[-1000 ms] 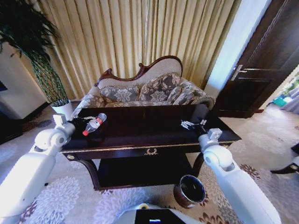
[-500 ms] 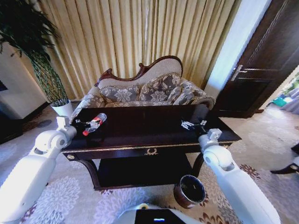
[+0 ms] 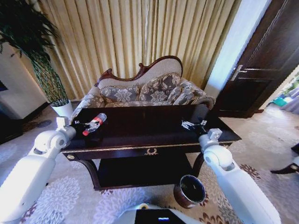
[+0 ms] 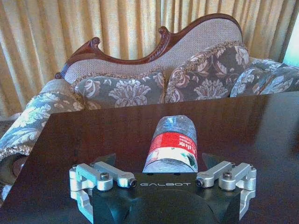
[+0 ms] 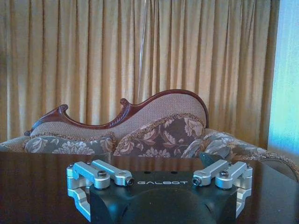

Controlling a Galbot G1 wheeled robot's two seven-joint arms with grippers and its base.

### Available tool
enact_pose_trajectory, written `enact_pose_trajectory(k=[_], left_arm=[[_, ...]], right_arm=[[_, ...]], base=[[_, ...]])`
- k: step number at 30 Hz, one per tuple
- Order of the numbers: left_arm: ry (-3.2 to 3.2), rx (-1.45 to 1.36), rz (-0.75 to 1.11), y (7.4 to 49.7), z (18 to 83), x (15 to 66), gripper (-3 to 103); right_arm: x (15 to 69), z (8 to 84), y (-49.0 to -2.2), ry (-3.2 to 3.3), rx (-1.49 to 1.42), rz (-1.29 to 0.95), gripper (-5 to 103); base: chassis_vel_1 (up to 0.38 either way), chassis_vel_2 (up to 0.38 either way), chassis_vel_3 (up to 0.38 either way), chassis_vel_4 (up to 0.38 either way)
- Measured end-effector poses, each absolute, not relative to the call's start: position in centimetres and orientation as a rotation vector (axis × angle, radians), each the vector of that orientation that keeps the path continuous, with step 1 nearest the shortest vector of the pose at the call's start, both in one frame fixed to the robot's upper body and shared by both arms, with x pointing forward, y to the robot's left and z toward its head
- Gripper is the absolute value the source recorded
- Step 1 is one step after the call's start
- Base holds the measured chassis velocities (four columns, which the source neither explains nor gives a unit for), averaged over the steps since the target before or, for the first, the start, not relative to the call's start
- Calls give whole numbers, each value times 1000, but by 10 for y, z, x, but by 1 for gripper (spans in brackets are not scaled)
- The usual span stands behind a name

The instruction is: Move to the front of the table and place the trash on the table into the trash bin.

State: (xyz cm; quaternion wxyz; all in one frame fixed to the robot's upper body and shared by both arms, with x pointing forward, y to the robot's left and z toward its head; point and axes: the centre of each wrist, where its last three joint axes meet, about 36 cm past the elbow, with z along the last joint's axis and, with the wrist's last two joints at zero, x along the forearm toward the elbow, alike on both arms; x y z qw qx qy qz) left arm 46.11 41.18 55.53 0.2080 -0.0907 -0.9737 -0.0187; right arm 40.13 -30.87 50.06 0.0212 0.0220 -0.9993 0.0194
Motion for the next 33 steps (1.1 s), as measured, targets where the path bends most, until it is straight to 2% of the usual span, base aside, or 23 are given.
enact_pose_trajectory(k=[21, 24, 27, 28, 29, 31, 32, 33], left_arm=[[-2696, -253, -22, 415, 547, 462, 101], [-2698, -261, -20, 414, 549, 463, 98], [-2696, -268, -4, 413, 548, 464, 82], [-2696, -268, -4, 413, 548, 464, 82], [-2695, -269, 2, 413, 547, 465, 77], [-2695, -270, 5, 413, 547, 465, 77], [-2693, -272, 10, 413, 546, 464, 66], [-2693, -273, 13, 413, 546, 464, 66]], right_arm=[[403, 500, -310, -3108, 65, 59, 100], [403, 500, -310, -3109, 64, 59, 100], [404, 501, -312, -3112, 60, 60, 100], [404, 501, -312, -3112, 60, 60, 100], [404, 501, -312, -3114, 59, 61, 100], [404, 501, -312, -3114, 58, 62, 100], [405, 501, -313, -3115, 56, 65, 100], [405, 501, -313, -3116, 56, 67, 100]], base=[[0, 0, 0, 0], [0, 0, 0, 0], [0, 0, 0, 0], [0, 0, 0, 0], [0, 0, 0, 0], [0, 0, 0, 0], [0, 0, 0, 0], [0, 0, 0, 0]])
